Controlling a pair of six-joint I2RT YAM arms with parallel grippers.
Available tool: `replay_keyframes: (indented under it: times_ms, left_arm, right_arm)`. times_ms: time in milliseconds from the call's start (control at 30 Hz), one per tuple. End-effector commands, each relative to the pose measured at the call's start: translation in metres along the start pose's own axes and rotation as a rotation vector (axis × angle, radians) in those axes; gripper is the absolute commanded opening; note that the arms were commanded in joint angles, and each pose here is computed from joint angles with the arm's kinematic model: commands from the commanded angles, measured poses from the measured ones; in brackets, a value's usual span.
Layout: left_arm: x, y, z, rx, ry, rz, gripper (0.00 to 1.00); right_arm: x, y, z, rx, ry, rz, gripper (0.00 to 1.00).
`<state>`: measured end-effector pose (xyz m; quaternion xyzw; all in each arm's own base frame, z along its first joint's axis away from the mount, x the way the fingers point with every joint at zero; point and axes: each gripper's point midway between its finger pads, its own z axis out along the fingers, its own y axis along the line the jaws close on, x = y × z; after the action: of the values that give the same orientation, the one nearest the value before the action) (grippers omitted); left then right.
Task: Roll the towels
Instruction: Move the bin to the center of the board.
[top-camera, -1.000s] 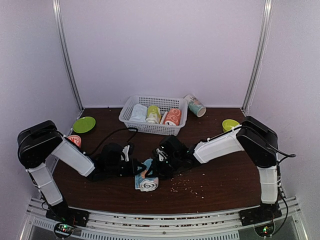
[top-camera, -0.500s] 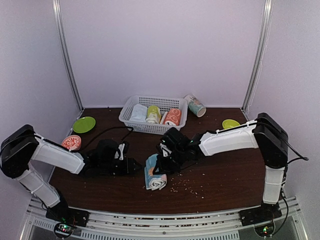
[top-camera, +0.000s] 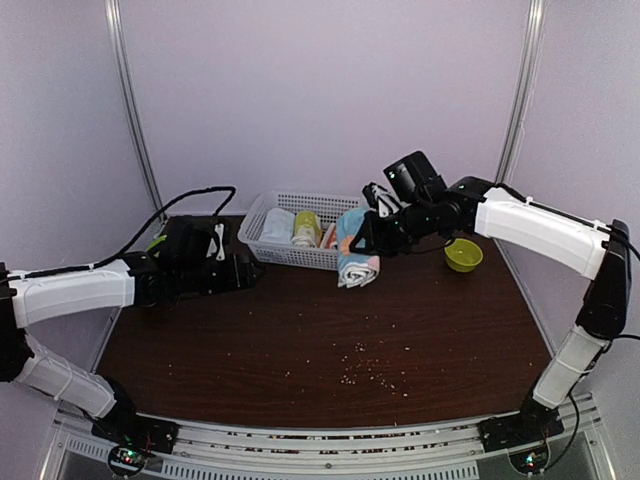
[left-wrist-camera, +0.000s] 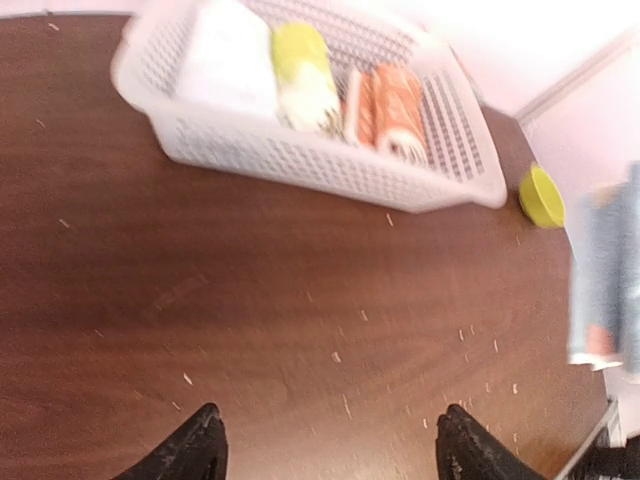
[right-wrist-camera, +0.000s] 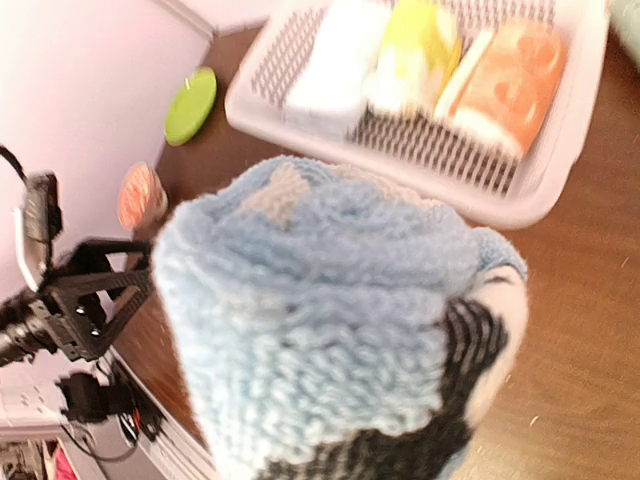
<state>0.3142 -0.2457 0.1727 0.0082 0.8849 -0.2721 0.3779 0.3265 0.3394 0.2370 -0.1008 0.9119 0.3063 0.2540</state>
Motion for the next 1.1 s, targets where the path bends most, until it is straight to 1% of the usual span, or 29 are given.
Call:
replay_keyframes:
  times_ms: [0, 100, 200, 333, 433, 567, 700, 833, 1067]
  left_arm:
    - [-0.046, 0.028, 0.0, -0.134, -0.068, -0.009, 0.76]
    - [-0.071, 0.043, 0.007, -0.194, -0.077, -0.039, 0.78]
    - [-0.088, 0.057, 0.019, -0.239, -0.054, -0.072, 0.82]
    - [-0.105, 0.075, 0.045, -0.285, -0.005, -0.121, 0.84]
    - [-0.12, 0.088, 0.062, -0.322, 0.031, -0.141, 0.85]
    - [-0.128, 0.106, 0.083, -0.356, 0.075, -0.136, 0.84]
    - [-0.14, 0.123, 0.097, -0.373, 0.086, -0.135, 0.83]
    - [-0.147, 0.127, 0.116, -0.357, 0.104, -0.096, 0.79]
    - [-0.14, 0.13, 0.154, -0.322, 0.188, -0.044, 0.71]
  right_arm:
    - [-0.059, -0.01, -0.038, -0.004, -0.143, -0.003, 0.0]
    - [-0.094, -0.015, -0.042, -0.065, -0.218, 0.047, 0.0]
    - [-0.118, -0.017, -0.04, -0.121, -0.258, 0.08, 0.0]
    - [-0.131, -0.019, -0.032, -0.152, -0.266, 0.095, 0.0]
    - [-0.132, -0.023, -0.028, -0.153, -0.258, 0.097, 0.0]
    - [-0.13, -0.026, -0.028, -0.159, -0.25, 0.095, 0.0]
    - [-0.124, -0.025, -0.03, -0.169, -0.239, 0.093, 0.0]
    - [-0.119, -0.025, -0.033, -0.175, -0.234, 0.093, 0.0]
    - [-0.113, -0.027, -0.036, -0.177, -0.225, 0.093, 0.0]
